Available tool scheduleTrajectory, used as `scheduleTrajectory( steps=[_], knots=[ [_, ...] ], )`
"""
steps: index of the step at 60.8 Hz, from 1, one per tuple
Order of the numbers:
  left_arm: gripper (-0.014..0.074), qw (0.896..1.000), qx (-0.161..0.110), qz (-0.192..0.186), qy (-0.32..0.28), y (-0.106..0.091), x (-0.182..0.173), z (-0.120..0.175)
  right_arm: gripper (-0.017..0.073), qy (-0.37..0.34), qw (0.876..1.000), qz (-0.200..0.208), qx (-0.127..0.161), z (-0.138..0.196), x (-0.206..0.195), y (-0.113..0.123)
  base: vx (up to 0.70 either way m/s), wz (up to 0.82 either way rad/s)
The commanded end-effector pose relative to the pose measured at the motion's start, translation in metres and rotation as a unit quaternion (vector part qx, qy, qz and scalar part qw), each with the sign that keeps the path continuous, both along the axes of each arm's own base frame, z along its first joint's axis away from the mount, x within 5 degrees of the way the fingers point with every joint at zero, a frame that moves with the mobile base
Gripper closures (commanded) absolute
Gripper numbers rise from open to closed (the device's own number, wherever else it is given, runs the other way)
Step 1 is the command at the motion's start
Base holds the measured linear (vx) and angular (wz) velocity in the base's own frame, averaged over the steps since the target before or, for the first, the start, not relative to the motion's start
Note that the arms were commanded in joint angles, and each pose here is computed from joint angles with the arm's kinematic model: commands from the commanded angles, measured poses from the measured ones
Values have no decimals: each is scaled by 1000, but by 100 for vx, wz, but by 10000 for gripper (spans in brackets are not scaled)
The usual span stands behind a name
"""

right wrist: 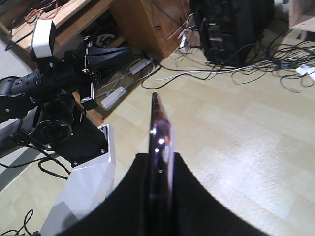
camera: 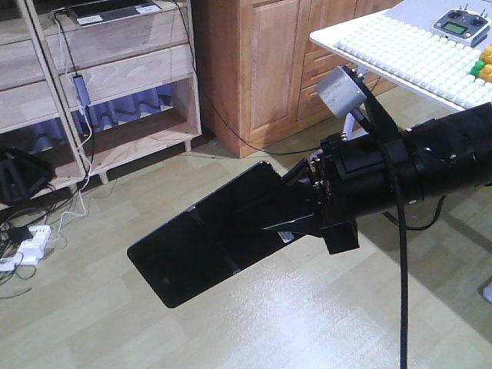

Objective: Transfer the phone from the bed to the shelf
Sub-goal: 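Keep holding the phone while driving toward the wooden shelves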

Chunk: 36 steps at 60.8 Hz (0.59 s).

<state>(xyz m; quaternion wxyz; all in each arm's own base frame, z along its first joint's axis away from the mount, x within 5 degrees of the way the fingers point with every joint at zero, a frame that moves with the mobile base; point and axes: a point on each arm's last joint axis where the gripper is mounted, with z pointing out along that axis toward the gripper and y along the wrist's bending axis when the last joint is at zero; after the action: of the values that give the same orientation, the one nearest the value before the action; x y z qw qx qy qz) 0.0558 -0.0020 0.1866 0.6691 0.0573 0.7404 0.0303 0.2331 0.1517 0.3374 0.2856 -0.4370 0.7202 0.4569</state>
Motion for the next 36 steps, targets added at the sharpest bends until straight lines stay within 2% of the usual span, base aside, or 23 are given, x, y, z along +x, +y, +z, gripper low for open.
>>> scheduleTrajectory(
  steps=[1,36],
  knots=[
    [592,999,-9,-1,-49,0,-1,15,561,-4,998,22,51,23,-11,1,39,-5],
    [592,999,-9,-1,-49,0,-1,15,561,-4,998,22,51,23,-11,1,38,-3]
  ],
)
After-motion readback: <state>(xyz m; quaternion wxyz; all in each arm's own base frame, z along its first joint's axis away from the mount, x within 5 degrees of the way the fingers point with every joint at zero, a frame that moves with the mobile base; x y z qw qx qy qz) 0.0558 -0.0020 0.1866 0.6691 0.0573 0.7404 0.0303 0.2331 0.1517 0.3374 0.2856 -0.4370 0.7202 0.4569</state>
